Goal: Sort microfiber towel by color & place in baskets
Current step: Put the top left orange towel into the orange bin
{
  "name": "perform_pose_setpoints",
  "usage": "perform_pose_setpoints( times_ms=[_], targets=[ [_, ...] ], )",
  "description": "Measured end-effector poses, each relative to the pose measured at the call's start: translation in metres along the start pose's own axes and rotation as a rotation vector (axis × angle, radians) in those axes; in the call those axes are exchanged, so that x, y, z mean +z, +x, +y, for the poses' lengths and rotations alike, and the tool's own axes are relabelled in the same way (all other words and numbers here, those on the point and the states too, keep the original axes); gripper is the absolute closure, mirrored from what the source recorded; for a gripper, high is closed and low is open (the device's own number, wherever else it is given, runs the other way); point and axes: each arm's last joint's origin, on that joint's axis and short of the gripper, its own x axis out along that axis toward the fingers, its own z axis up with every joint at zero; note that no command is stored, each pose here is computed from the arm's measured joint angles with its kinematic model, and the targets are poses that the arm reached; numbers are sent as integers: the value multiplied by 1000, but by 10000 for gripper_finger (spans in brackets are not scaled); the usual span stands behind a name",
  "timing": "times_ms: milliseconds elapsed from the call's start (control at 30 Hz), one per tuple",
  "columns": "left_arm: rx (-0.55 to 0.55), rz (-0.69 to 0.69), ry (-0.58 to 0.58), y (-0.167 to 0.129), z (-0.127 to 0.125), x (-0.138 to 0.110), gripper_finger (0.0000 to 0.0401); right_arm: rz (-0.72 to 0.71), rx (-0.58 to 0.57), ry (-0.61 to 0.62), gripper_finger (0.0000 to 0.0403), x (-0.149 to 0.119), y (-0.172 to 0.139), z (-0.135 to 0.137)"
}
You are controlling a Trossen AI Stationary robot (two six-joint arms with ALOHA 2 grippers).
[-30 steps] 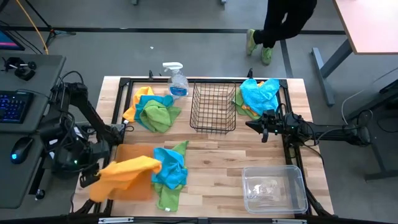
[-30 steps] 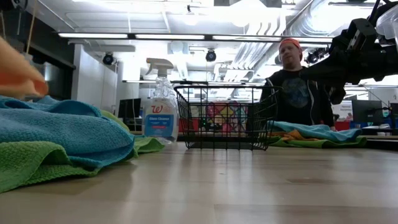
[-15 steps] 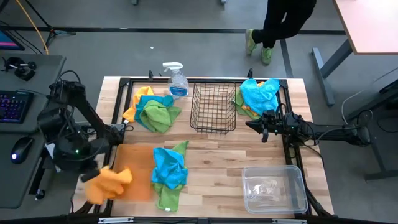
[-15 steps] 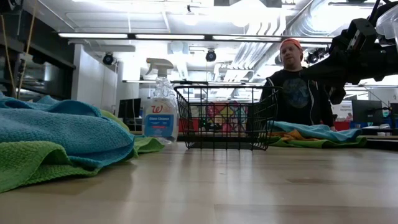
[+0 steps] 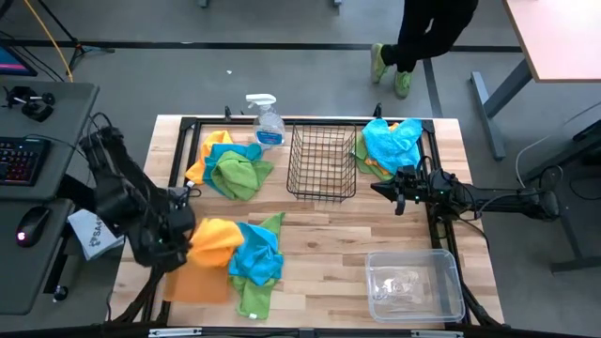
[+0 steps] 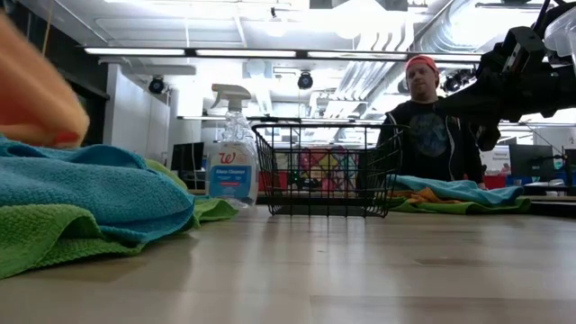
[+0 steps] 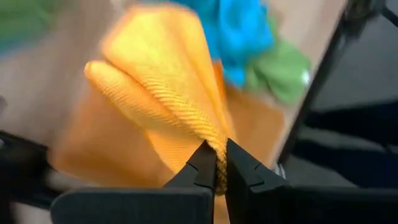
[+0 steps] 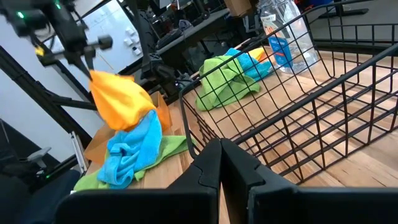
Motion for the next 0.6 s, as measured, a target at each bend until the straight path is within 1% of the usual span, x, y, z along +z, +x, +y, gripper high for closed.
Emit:
perform_pose_setpoints(
  times_ms=[133, 233, 300, 367, 467, 600],
  targets=[
    [-108, 166, -86, 22, 4, -28, 401, 0, 0, 0, 402, 0, 0, 0],
    [-177, 292, -166, 31, 5, -45, 401, 0, -1, 0, 402, 0, 0, 0],
    [-220, 340, -193, 35, 5, -52, 401, 0, -1, 0, 402, 0, 0, 0],
    [-249, 327, -194, 43, 6, -54, 401, 0, 0, 0, 402, 0, 0, 0],
    [-261, 247, -156, 58, 7, -51, 401, 0, 0, 0, 402, 0, 0, 0],
    [-174, 188, -94, 84, 16, -45, 401, 0, 0, 0, 402, 0, 0, 0]
  ],
)
